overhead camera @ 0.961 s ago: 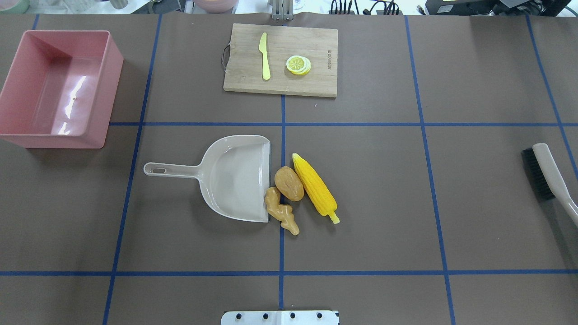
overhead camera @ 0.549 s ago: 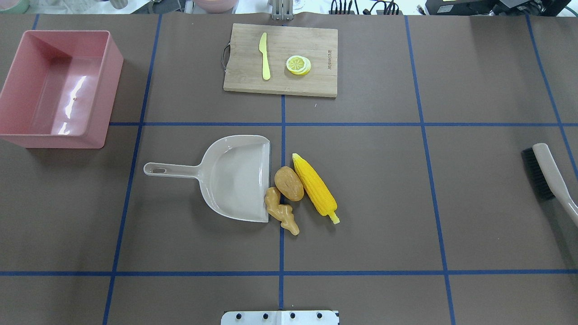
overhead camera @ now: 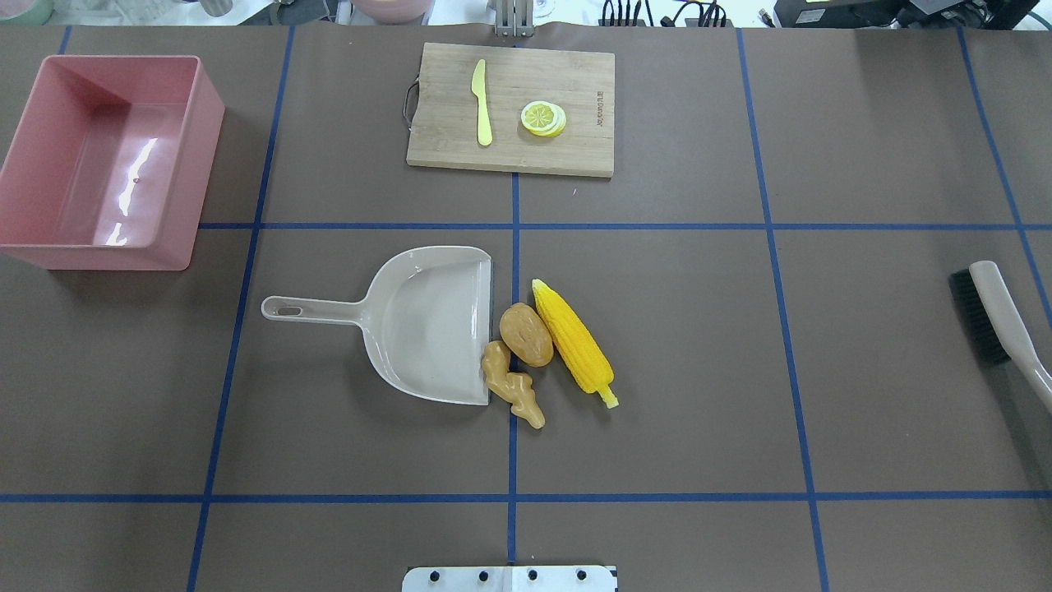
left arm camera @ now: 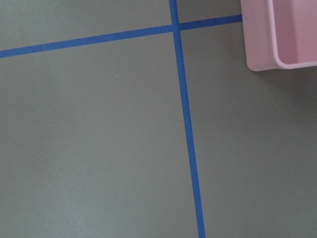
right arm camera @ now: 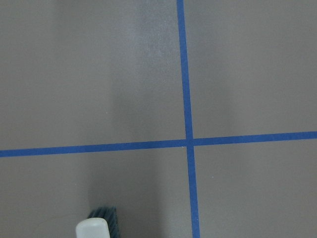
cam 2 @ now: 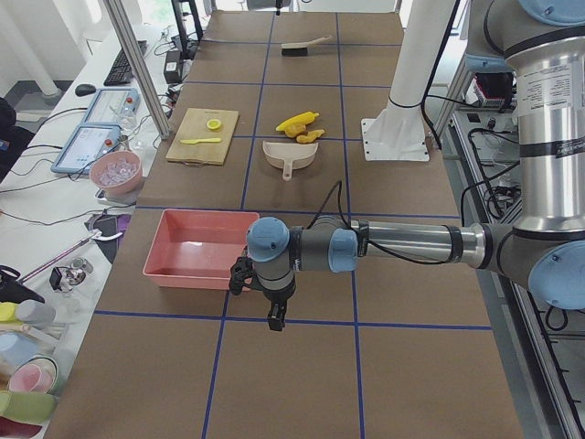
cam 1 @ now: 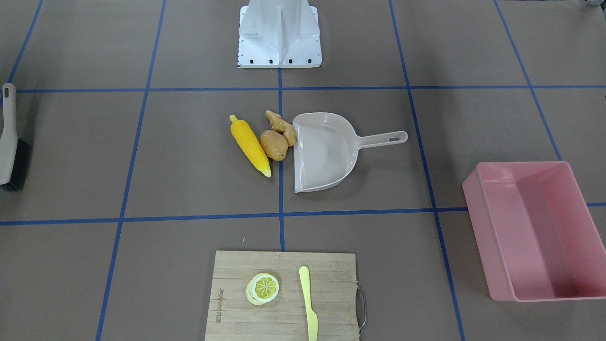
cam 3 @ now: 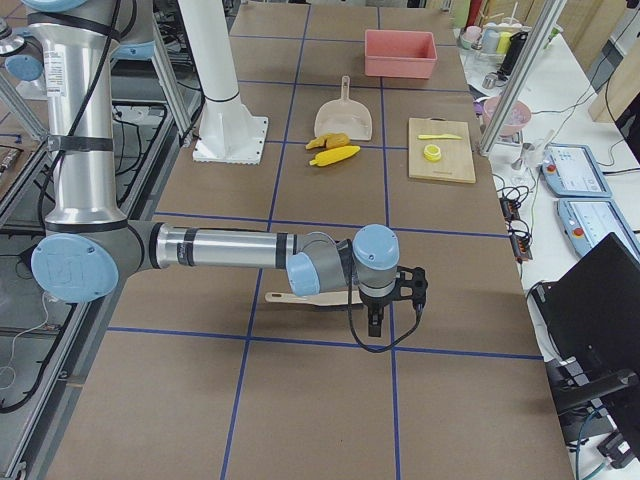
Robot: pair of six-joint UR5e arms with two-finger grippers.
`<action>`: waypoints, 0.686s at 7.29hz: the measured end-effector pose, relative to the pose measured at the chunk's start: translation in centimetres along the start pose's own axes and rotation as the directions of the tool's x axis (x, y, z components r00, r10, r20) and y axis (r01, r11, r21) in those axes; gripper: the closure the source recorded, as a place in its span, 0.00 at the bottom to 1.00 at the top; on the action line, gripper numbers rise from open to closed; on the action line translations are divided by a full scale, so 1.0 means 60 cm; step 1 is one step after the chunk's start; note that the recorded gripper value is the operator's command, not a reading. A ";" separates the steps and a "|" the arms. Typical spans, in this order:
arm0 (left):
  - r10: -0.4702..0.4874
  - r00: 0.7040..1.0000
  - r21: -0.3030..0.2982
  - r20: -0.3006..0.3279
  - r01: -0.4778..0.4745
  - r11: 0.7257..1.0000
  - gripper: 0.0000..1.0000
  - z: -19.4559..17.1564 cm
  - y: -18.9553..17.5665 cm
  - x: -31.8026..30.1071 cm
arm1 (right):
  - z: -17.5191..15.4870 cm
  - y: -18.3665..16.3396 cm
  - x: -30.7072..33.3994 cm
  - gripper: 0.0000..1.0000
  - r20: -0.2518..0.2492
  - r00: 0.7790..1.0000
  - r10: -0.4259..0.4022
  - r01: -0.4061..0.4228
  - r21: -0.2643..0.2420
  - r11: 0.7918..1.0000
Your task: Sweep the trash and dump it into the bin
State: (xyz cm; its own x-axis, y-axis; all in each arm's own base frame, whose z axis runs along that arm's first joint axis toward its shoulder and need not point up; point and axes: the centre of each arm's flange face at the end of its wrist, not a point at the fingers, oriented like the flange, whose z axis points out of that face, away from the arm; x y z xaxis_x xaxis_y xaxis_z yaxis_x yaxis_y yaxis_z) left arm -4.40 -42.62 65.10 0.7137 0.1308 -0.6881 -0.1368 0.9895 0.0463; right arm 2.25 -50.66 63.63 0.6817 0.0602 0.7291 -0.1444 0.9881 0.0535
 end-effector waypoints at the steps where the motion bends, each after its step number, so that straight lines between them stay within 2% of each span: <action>1: -0.002 1.000 -0.002 0.000 0.002 1.000 0.02 0.001 0.000 -0.001 | 0.005 0.009 0.002 0.07 0.009 1.000 -0.024 0.024 0.015 1.000; 2: -0.001 1.000 0.000 -0.001 0.001 1.000 0.02 -0.001 -0.001 0.001 | 0.022 0.040 0.009 0.07 0.021 0.999 -0.049 0.049 0.020 0.999; 3: 0.002 1.000 0.003 -0.001 -0.002 1.000 0.02 -0.003 -0.003 0.003 | 0.045 0.083 0.009 0.00 0.040 0.998 -0.049 0.049 0.010 0.999; 5: 0.014 1.000 0.016 -0.028 -0.014 1.000 0.02 -0.010 -0.009 0.016 | 0.075 0.161 -0.053 0.00 0.077 0.996 0.039 -0.037 -0.027 0.999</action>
State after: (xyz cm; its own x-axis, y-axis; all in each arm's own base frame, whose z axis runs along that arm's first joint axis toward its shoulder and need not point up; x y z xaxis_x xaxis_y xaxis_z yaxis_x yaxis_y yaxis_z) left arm -4.06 -43.08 63.99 0.6923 0.1431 -0.7073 -0.1354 0.9885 0.0675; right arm -4.51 -41.94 64.90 0.6183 0.0877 0.7810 -0.1504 0.9886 0.0081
